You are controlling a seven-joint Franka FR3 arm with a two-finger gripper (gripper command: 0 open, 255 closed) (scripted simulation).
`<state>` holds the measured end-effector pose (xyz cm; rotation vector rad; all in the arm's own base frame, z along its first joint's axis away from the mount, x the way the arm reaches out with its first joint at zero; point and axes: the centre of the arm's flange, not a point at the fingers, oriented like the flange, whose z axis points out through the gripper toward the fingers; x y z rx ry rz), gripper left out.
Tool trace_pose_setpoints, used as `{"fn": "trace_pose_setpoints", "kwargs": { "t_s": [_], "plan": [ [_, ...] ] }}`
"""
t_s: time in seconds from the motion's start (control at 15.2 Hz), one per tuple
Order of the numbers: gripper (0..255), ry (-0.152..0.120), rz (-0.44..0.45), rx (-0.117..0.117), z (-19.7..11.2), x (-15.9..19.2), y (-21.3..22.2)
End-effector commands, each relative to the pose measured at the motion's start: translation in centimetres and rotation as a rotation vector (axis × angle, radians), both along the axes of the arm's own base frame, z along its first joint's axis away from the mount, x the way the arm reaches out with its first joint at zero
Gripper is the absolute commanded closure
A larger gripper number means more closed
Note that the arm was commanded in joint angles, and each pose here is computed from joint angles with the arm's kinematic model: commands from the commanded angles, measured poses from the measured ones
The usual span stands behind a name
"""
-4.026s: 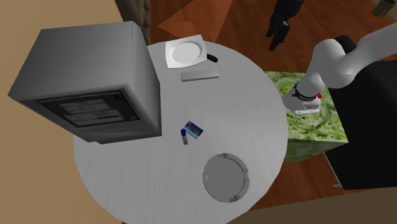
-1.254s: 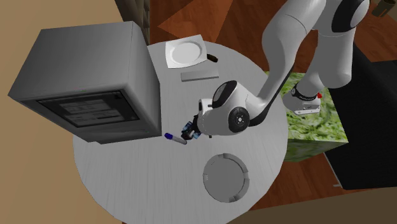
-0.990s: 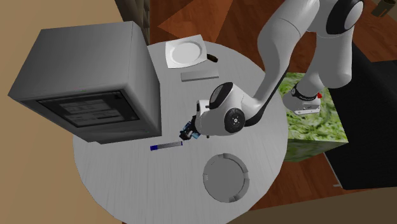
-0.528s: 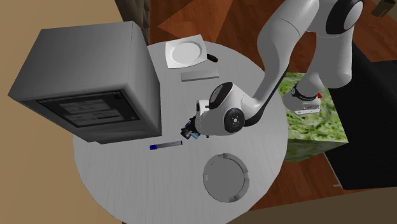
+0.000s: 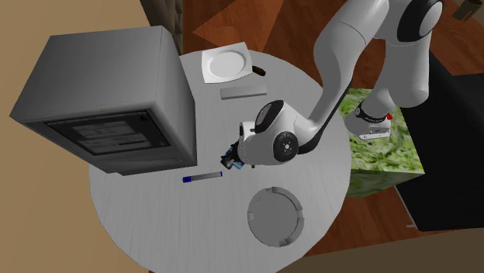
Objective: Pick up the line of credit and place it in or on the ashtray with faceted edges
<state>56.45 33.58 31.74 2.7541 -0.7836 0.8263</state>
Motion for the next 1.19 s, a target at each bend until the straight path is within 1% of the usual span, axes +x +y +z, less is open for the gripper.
{"fn": "trace_pose_setpoints", "kwargs": {
  "t_s": [0.0,1.12],
  "plan": [
    [255,0.000,0.000,0.000,0.0,0.0,0.0],
    [255,0.000,0.000,0.000,9.0,0.0,0.0]
  ]
}}
